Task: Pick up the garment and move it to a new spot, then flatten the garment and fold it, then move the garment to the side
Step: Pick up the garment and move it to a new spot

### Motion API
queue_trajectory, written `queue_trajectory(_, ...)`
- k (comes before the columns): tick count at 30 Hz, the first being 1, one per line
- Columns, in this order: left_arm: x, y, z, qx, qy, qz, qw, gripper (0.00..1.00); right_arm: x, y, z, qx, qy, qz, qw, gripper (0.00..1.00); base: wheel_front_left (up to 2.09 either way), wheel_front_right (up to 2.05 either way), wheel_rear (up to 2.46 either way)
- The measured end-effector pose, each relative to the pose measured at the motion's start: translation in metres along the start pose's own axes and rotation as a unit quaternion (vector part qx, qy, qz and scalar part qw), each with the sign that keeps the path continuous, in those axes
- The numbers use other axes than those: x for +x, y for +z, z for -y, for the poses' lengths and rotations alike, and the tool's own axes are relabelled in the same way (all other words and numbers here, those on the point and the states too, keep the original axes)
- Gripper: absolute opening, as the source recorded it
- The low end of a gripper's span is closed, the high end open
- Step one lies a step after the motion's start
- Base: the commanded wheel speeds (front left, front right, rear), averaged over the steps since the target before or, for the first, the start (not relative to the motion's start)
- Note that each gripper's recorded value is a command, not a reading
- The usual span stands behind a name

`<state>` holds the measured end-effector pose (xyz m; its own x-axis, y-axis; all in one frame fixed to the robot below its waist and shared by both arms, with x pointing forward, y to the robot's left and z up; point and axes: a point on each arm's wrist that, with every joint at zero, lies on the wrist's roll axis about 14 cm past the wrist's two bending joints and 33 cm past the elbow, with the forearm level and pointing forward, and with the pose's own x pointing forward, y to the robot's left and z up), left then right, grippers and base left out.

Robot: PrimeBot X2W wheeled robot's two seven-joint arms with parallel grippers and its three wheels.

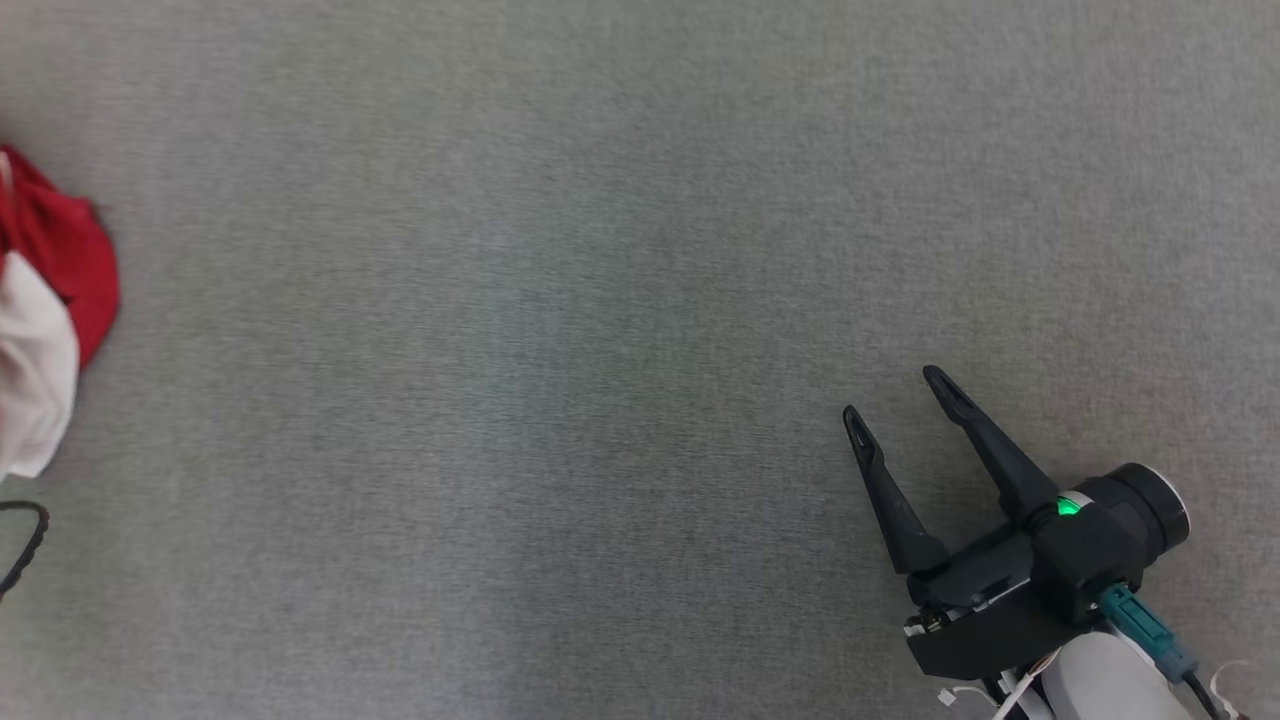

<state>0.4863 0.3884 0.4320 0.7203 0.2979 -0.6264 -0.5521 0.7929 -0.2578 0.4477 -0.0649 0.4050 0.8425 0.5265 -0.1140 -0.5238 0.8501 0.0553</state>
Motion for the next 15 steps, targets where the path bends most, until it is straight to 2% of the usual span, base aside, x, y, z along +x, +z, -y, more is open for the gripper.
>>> queue_trajectory(3, 0.013, -0.02, 0.004, 0.004, 0.01, -0.041, 0.999, 1.0, -0.004, -0.006, 0.006, 0.003, -0.011, -0.007, 1.0, 1.0, 0.0, 0.0, 0.0)
queue_trajectory(13, 0.031, -0.057, 0.008, 0.002, 0.015, -0.109, 0.994, 1.0, -0.008, -0.013, 0.016, 0.007, -0.027, -0.014, 1.0, 1.0, 0.0, 0.0, 0.0)
queue_trajectory(14, 0.031, -0.059, 0.009, -0.002, 0.009, -0.115, 0.993, 0.45, -0.008, -0.013, 0.016, 0.006, -0.026, -0.014, 1.0, 1.0, 0.0, 0.0, 0.0)
queue_trajectory(15, 0.03, -0.06, 0.009, -0.002, 0.008, -0.118, 0.993, 0.31, -0.008, -0.012, 0.016, 0.006, -0.026, -0.013, 1.0, 1.0, 0.0, 0.0, 0.0)
